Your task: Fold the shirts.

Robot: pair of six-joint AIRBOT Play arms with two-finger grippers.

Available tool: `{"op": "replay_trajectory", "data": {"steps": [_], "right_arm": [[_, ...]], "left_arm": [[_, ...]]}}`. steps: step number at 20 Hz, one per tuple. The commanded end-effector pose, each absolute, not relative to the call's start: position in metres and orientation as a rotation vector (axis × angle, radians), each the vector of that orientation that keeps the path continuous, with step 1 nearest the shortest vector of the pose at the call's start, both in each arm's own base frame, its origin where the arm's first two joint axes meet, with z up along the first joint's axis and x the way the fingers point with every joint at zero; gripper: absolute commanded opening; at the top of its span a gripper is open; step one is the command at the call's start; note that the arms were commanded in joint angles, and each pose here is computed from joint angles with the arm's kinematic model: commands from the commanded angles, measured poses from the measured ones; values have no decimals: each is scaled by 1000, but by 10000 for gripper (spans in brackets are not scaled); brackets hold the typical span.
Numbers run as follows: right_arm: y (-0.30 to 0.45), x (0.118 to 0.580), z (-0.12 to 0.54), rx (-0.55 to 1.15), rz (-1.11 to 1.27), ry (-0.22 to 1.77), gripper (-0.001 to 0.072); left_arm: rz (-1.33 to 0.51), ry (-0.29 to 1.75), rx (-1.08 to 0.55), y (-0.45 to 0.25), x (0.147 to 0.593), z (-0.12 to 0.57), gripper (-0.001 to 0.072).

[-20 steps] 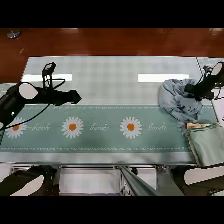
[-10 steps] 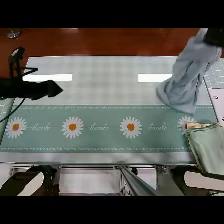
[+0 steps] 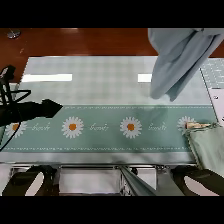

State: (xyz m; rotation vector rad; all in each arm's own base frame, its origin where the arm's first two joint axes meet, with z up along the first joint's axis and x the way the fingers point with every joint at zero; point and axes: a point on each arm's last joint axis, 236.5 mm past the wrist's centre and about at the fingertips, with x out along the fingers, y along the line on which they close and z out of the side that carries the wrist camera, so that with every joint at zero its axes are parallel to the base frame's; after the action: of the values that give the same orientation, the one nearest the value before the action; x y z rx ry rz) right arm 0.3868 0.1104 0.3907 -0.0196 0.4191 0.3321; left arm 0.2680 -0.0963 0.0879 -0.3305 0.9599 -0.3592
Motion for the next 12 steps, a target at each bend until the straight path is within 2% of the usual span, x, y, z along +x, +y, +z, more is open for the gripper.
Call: {"op": "replay_trajectory", "data": {"steps": [1, 3, 7, 10, 11, 12], "right_arm": [[172, 358, 362, -68, 489, 521, 30], [221, 359, 303, -104, 585, 660, 30], [338, 349, 145, -113, 761, 950, 30], [393, 339, 46, 7, 793, 1180, 33], [409, 331, 33, 92, 818, 1242, 113], [418, 328, 31, 180, 846, 1284, 351]], "left_arm": [[-360, 935, -363, -99, 275, 88, 701], [-350, 944, -374, -98, 281, 83, 701], [-326, 971, -393, -95, 294, 68, 701], [-308, 950, -399, -92, 304, 67, 701], [-310, 956, -401, -92, 303, 66, 701], [-315, 966, -403, -93, 301, 65, 701]]}}
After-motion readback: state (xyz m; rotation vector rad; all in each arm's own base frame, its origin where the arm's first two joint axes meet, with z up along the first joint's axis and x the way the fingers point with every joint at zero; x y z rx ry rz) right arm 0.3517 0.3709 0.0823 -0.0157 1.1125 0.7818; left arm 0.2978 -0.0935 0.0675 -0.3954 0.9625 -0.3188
